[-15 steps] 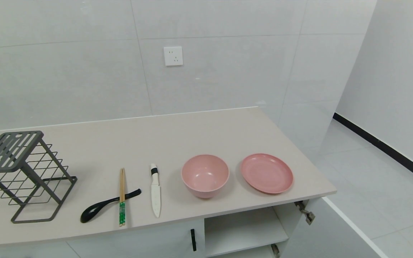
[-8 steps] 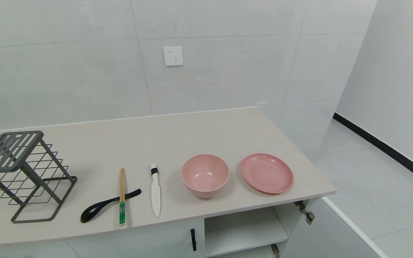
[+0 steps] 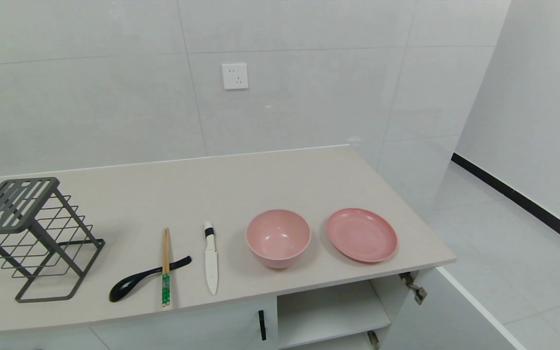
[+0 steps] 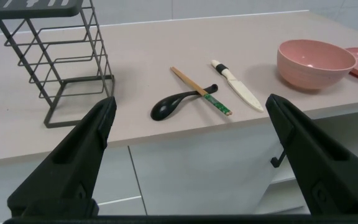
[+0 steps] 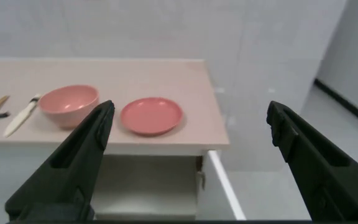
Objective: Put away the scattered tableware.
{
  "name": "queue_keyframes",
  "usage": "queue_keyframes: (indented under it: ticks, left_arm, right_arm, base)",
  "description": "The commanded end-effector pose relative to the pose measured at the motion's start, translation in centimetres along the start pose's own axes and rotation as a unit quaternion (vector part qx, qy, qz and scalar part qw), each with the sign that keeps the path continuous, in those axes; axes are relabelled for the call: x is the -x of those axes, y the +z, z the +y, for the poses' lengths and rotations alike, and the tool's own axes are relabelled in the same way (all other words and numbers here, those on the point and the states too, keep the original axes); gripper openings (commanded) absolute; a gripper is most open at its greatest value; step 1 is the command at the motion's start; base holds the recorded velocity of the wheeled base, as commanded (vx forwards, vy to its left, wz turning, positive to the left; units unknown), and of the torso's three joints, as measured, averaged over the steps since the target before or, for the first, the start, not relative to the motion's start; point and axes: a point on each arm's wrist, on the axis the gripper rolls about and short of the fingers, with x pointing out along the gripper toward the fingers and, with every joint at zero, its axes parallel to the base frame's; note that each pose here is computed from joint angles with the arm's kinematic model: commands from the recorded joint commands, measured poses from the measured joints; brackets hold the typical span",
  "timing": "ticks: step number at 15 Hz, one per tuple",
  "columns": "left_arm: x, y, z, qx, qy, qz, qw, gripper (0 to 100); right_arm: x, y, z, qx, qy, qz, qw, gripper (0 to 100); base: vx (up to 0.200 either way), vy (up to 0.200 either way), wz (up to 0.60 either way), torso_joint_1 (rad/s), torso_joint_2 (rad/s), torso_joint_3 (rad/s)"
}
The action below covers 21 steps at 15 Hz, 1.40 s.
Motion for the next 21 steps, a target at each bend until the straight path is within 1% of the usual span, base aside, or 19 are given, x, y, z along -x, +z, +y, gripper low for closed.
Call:
queue_keyframes:
  ticks: [1,2,3,4,5,7,11,13,14,16,18,19,21]
  left_arm:
    - [0.0,0.0,0.0,0.000,0.000,0.001,1.0000,100]
    - [0.0,0.0,0.0,0.000,0.000,0.001,1.0000,100]
    - [0.0,0.0,0.0,0.000,0.000,0.001,1.0000,100]
    - [0.0,0.0,0.0,-0.001,0.000,0.001,1.0000,100]
    - [0.0,0.0,0.0,-0.001,0.000,0.001,1.0000,100]
    - [0.0,0.0,0.0,-0.001,0.000,0.001,1.0000,100]
    - [0.0,0.0,0.0,-0.001,0.000,0.001,1.0000,100]
    - [0.0,0.0,0.0,-0.001,0.000,0.001,1.0000,100]
    - [0.0,0.0,0.0,-0.001,0.000,0.001,1.0000,100]
    - [0.0,0.0,0.0,-0.001,0.000,0.001,1.0000,100]
    - [0.0,0.0,0.0,-0.001,0.000,0.001,1.0000,100]
    - [0.0,0.0,0.0,-0.001,0.000,0.001,1.0000,100]
    - [0.0,0.0,0.0,0.000,0.000,0.001,1.0000,100]
  right_arm:
    - [-5.4,1.5,-0.5,-0.024,0.075,0.135,0.988,100]
    - [-5.9,1.4,-0.6,-0.025,0.081,0.146,0.986,100]
    - [-7.5,1.1,-0.8,-0.016,0.091,0.173,0.981,100]
    - [-8.3,1.0,-0.9,-0.012,0.092,0.183,0.979,100]
    - [-10.3,0.7,-1.2,-0.014,0.092,0.197,0.976,100]
    - [-12.9,-0.1,-1.5,-0.015,0.093,0.207,0.974,100]
    - [-16.3,-1.2,-1.9,-0.014,0.096,0.233,0.968,100]
    - [-17.8,-2.6,-1.7,-0.015,0.110,0.252,0.961,100]
    - [-18.3,-2.7,-1.6,-0.015,0.112,0.255,0.960,100]
    - [-20.6,-3.4,-1.7,-0.014,0.113,0.256,0.960,100]
    - [-21.7,-4.6,-1.8,-0.017,0.112,0.272,0.956,100]
    - [-21.8,-4.7,-1.8,-0.017,0.112,0.273,0.955,100]
    - [-23.6,-5.6,-2.1,-0.019,0.110,0.281,0.953,100]
  base:
    - [0.000,0.000,0.00,0.000,0.00,0.000]
    - [0.000,0.000,0.00,0.000,0.00,0.000]
    - [0.000,0.000,0.00,0.000,0.00,0.000]
    - [0.000,0.000,0.00,0.000,0.00,0.000]
    - [0.000,0.000,0.00,0.000,0.00,0.000]
    - [0.000,0.000,0.00,0.000,0.00,0.000]
    - [0.000,0.000,0.00,0.000,0.00,0.000]
    - [0.000,0.000,0.00,0.000,0.00,0.000]
    - [0.000,0.000,0.00,0.000,0.00,0.000]
    - [0.000,0.000,0.00,0.000,0.00,0.000]
    - [0.000,0.000,0.00,0.000,0.00,0.000]
    - [0.000,0.000,0.00,0.000,0.00,0.000]
    - [0.000,0.000,0.00,0.000,0.00,0.000]
